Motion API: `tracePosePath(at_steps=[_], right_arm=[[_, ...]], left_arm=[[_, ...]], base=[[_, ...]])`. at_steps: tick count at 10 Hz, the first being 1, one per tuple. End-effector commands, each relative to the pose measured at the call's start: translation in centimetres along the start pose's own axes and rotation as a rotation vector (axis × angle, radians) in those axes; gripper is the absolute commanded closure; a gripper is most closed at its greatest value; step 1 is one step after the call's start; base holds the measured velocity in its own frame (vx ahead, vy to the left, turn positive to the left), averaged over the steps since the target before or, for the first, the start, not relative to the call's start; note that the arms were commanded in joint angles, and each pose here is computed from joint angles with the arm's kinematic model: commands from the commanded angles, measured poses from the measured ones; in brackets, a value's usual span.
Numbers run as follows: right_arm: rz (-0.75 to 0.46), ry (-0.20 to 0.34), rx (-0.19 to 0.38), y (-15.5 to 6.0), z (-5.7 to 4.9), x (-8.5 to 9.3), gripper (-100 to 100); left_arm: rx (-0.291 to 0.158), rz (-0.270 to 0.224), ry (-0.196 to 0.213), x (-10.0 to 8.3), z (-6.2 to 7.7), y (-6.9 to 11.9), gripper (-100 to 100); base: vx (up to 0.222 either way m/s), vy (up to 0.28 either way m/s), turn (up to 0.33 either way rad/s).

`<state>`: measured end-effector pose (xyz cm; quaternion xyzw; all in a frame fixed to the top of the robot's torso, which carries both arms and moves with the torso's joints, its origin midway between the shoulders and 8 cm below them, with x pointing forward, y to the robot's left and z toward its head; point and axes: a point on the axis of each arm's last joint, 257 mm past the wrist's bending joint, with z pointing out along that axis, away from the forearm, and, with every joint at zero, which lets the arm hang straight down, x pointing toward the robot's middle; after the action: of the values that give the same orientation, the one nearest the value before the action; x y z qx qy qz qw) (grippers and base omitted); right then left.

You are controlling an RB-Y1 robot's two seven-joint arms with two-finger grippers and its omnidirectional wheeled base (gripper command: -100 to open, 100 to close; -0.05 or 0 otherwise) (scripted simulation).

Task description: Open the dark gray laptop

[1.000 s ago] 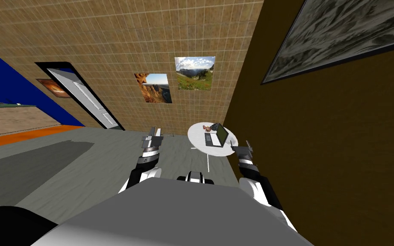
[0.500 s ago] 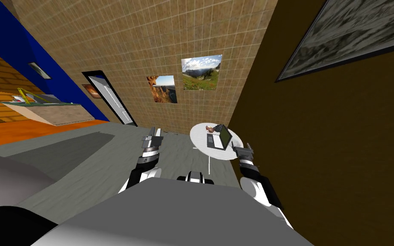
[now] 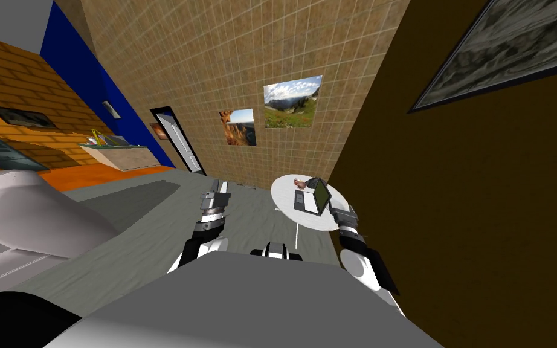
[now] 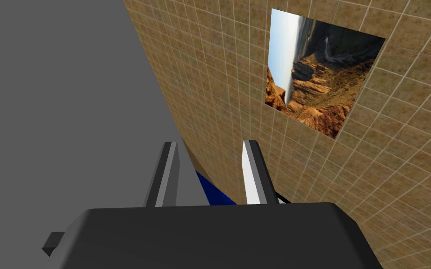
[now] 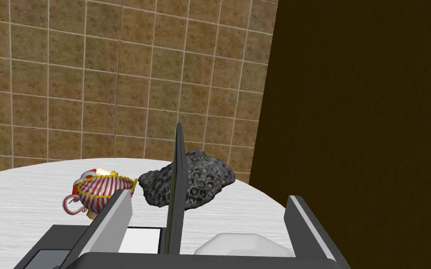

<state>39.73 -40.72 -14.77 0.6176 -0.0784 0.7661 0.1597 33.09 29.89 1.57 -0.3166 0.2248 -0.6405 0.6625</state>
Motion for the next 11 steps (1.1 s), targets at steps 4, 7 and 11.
tracePosePath(at_steps=[4, 7, 11], right_arm=[[0.274, -0.073, -0.059, 1.1, -0.2, -3.0, -100], [0.476, -0.115, -0.115, 1.5, -0.6, -5.2, -100], [0.705, -0.153, -0.191, 1.3, -1.5, -7.7, -100]], left_arm=[[0.000, 0.000, 0.000, 0.0, 0.0, 0.0, 0], [0.000, 0.000, 0.000, 0.0, 0.0, 0.0, 0], [0.000, 0.000, 0.000, 0.0, 0.0, 0.0, 0]], base=[[-0.019, -0.084, 0.191], [-0.019, -0.090, 0.215], [-0.032, -0.081, 0.203]])
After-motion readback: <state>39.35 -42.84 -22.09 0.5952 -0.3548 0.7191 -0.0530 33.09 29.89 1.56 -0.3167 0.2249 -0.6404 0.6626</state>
